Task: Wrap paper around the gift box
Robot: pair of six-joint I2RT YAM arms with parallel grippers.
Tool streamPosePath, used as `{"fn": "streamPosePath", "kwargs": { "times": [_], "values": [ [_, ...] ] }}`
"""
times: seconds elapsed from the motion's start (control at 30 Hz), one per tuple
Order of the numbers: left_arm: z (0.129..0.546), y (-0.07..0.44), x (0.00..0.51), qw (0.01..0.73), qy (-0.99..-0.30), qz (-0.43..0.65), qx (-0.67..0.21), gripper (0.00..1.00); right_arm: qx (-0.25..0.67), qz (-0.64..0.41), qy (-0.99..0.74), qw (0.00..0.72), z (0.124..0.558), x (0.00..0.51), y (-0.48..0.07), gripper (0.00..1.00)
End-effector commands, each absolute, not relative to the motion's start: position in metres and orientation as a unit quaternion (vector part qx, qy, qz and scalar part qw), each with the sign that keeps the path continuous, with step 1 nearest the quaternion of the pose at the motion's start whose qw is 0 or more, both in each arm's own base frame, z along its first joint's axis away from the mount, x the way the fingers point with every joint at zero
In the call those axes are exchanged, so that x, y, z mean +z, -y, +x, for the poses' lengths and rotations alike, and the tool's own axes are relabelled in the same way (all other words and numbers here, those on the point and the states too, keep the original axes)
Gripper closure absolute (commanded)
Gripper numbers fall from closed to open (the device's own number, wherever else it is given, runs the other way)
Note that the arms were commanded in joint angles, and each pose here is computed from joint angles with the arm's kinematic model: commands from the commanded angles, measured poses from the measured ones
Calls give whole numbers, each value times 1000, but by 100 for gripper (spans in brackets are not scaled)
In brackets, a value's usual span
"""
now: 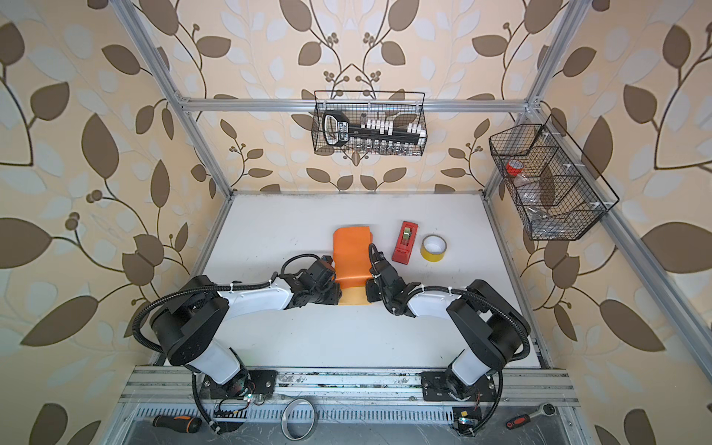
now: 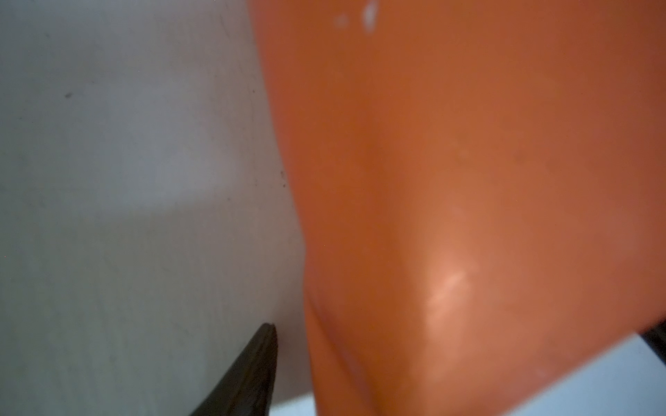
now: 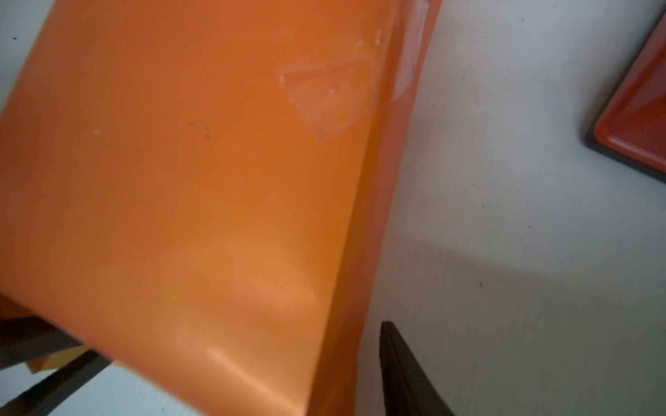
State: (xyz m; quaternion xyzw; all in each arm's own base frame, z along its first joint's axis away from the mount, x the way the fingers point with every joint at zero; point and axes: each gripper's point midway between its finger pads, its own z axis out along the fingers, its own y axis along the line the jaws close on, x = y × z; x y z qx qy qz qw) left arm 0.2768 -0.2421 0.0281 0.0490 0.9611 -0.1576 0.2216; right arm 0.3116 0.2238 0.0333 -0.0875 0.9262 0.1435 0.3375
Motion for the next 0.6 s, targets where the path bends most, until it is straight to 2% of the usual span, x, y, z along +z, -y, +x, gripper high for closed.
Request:
{"fn": "streamPosePath", "kwargs": {
  "times": [0.0, 0.23, 0.57],
  "values": [
    [287, 247, 45, 244, -956, 57, -153, 44, 136, -81, -925, 346, 318, 34, -221, 63],
    [297, 246, 48, 260, -954, 52, -141, 43, 131, -81, -925, 346, 317, 34, -219, 64],
    [301, 243, 38, 261, -956, 55, -121, 66, 109, -77, -931, 341, 317, 28, -211, 66]
  ]
}}
